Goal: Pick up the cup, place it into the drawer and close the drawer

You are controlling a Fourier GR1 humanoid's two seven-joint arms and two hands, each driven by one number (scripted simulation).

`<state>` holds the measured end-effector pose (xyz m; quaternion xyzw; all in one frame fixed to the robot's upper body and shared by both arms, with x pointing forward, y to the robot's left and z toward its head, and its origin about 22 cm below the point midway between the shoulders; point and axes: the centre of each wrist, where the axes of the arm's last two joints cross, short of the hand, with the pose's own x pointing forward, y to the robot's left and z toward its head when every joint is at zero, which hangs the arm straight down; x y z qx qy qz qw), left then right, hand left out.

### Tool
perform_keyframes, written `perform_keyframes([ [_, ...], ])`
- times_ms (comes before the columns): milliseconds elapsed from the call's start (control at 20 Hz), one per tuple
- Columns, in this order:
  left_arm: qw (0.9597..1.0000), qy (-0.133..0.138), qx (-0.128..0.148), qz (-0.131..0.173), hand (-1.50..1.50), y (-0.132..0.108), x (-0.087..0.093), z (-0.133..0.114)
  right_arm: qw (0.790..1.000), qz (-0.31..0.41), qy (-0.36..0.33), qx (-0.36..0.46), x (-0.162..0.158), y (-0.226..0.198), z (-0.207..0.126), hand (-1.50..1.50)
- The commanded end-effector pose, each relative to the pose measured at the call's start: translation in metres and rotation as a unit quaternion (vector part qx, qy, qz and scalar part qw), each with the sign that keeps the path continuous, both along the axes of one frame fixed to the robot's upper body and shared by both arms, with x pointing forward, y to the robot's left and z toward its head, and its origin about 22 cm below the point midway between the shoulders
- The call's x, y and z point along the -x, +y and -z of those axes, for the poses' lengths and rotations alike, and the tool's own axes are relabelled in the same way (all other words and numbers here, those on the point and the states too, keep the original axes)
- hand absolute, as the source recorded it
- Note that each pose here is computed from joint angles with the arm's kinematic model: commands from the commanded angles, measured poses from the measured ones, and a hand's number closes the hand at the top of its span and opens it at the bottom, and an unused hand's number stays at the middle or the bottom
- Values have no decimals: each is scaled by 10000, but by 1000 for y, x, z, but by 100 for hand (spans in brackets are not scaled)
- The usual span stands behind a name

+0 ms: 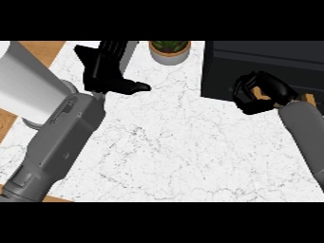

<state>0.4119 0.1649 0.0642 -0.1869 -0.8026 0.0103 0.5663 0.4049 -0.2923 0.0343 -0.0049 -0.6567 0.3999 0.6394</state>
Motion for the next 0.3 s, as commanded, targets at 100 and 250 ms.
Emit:
perform_keyframes([
  [100,9999,-71,47,77,-150,4,0,-5,9898,993,-1002,218,-31,-26,-89,150],
  [250,9999,-39,54,129,-150,6,2,-1,9911,913,-946,215,-28,-35,-91,150],
])
